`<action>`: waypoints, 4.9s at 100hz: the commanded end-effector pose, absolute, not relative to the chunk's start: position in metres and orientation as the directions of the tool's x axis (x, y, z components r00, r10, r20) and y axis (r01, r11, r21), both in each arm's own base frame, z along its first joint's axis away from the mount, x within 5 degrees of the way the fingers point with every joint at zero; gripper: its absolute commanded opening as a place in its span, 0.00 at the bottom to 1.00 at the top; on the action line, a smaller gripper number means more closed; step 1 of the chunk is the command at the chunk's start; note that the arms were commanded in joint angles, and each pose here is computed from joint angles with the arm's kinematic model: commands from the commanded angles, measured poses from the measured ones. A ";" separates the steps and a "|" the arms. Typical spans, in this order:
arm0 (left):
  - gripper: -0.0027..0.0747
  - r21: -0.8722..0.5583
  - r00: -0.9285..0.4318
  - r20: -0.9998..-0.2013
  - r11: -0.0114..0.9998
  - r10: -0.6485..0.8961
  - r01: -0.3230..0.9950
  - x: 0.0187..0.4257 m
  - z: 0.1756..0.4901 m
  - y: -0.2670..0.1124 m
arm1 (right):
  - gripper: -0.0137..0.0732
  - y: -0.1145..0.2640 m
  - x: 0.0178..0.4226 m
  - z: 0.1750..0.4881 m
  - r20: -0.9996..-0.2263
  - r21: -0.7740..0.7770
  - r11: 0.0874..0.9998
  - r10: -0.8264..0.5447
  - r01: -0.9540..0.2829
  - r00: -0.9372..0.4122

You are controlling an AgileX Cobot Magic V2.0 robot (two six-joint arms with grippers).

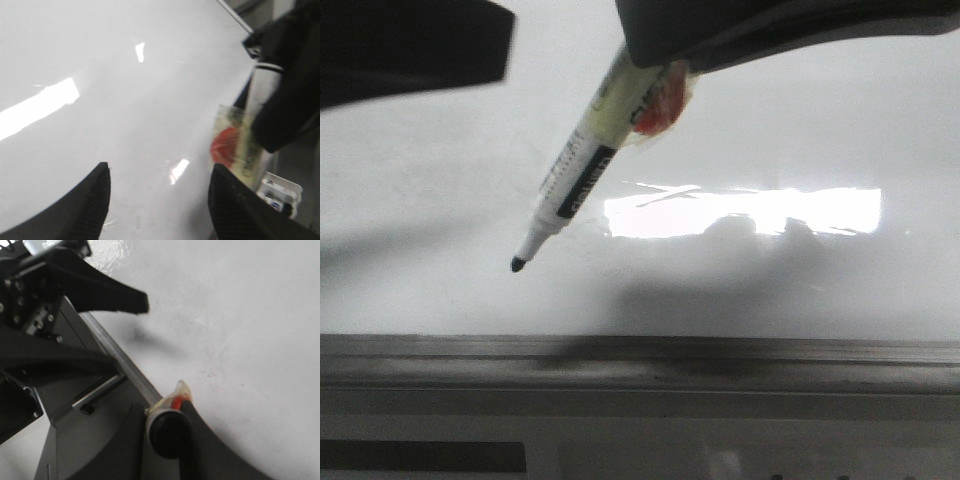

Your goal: Write number 6 on whiteboard

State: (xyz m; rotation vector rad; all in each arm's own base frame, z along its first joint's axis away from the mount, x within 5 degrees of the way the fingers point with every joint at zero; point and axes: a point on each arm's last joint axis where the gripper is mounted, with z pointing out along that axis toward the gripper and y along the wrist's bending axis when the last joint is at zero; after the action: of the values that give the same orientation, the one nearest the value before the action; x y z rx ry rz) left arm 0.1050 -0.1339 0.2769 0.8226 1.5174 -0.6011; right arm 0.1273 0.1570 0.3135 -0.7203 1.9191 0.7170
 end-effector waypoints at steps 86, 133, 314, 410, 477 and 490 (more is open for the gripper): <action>0.52 0.037 0.101 -0.994 0.775 -0.035 0.631 0.100 0.318 -0.083 | 0.08 0.158 0.189 0.307 -0.846 0.213 0.794 -0.142 -0.569 -0.514; 0.52 0.103 0.061 -0.995 0.709 0.084 0.697 0.094 0.306 -0.092 | 0.08 0.168 0.182 0.344 -0.907 0.196 0.749 -0.108 -0.633 -0.408; 0.05 0.118 0.008 -0.981 0.564 0.193 0.817 0.115 0.266 -0.161 | 0.08 0.182 0.152 0.354 -0.899 0.271 0.653 -0.090 -0.707 -0.428; 0.10 -0.520 -0.607 -0.764 0.766 -0.219 0.378 0.141 0.233 -0.151 | 0.66 0.178 0.157 0.354 -0.909 0.236 0.675 -0.100 -0.699 -0.404; 0.67 -0.548 -0.471 -0.820 0.681 -0.324 0.486 0.124 0.275 -0.130 | 0.38 0.172 0.152 0.360 -0.918 0.224 0.671 -0.098 -0.707 -0.384; 0.21 -0.458 -0.372 -0.886 0.645 -0.276 0.612 0.105 0.295 -0.116 | 0.09 0.160 0.142 0.371 -0.945 0.192 0.667 -0.071 -0.720 -0.318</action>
State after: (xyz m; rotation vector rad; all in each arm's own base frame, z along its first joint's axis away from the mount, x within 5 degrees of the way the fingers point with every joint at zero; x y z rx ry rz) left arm 0.1133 -0.1249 0.2702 0.2092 1.8651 -0.9521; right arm 0.1472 0.1706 0.3447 -0.6811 1.9587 0.7316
